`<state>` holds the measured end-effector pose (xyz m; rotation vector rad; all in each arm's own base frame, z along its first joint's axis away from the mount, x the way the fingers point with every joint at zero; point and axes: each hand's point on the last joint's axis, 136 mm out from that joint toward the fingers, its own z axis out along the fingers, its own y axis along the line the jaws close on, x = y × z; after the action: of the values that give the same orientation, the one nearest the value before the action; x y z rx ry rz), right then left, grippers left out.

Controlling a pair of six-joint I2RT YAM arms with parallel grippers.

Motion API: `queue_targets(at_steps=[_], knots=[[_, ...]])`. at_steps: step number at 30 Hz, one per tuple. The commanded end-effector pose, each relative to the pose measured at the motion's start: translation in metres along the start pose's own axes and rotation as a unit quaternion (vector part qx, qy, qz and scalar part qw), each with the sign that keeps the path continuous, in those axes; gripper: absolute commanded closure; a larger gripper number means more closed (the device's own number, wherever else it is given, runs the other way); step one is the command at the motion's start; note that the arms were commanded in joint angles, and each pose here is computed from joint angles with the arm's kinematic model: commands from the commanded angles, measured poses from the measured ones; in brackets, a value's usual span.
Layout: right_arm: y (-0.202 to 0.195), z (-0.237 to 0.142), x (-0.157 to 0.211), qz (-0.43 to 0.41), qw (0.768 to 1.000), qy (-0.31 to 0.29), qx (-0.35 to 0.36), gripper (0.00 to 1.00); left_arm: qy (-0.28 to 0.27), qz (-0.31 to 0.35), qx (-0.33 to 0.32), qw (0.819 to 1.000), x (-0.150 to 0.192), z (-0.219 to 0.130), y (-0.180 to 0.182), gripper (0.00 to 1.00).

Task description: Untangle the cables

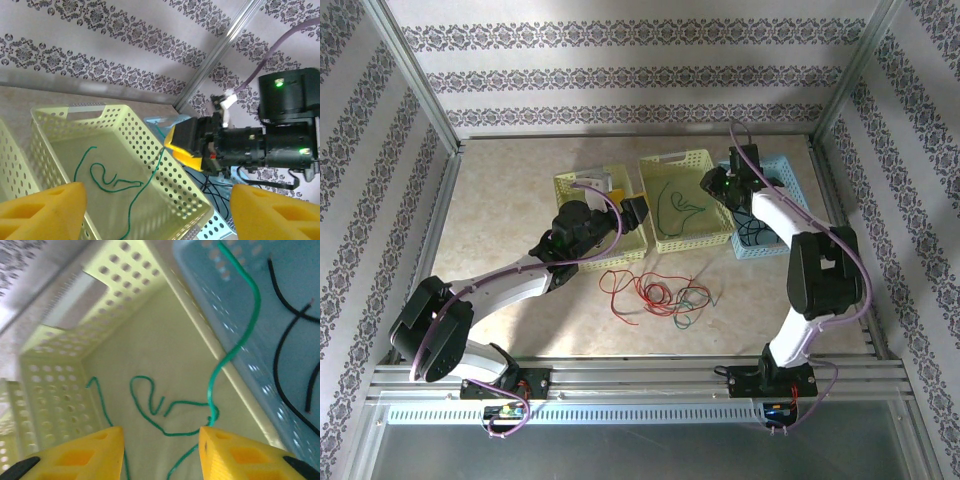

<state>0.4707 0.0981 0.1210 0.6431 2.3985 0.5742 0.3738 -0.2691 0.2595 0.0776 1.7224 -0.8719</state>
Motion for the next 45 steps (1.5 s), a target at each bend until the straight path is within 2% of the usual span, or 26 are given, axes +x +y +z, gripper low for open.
queue_targets(at_steps=[1, 7, 13, 18, 22, 27, 31, 35, 40, 45], knots=[[-0.010, 0.005, -0.002, 0.009, 0.999, 0.007, 0.030, 0.57, -0.013, 0.009, -0.008, 1.000, -0.011, -0.005, 0.001, 0.25], [-0.020, 0.021, 0.008, 0.015, 0.998, 0.027, 0.052, 0.57, -0.016, 0.011, -0.014, 1.000, -0.011, -0.010, 0.003, 0.25], [-0.011, 0.038, 0.013, 0.014, 0.998, 0.033, 0.052, 0.58, -0.016, 0.010, -0.014, 1.000, -0.012, -0.010, 0.003, 0.25], [-0.005, 0.046, 0.022, 0.015, 0.997, 0.028, 0.070, 0.59, -0.016, 0.014, -0.015, 1.000, -0.012, -0.010, 0.003, 0.25], [0.005, 0.037, 0.024, -0.017, 0.997, 0.001, 0.080, 0.60, -0.013, 0.015, -0.017, 1.000, -0.011, -0.010, 0.004, 0.25], [0.031, 0.005, -0.008, -0.050, 0.997, -0.043, 0.031, 0.60, -0.006, 0.017, -0.022, 1.000, -0.008, -0.011, 0.006, 0.24], [0.022, -0.014, -0.037, -0.039, 0.998, -0.046, 0.028, 0.58, -0.001, 0.014, -0.019, 1.000, -0.004, -0.009, 0.006, 0.24], [0.001, -0.008, -0.056, -0.002, 0.999, -0.033, 0.021, 0.57, 0.002, 0.010, -0.018, 1.000, -0.001, -0.006, 0.007, 0.24], [-0.011, 0.014, -0.071, 0.040, 0.999, -0.003, -0.009, 0.57, 0.002, 0.012, -0.017, 1.000, -0.003, -0.005, 0.006, 0.24], [-0.021, 0.026, -0.081, 0.065, 0.998, 0.003, -0.016, 0.59, 0.004, 0.017, -0.021, 1.000, -0.003, -0.006, 0.007, 0.24]])
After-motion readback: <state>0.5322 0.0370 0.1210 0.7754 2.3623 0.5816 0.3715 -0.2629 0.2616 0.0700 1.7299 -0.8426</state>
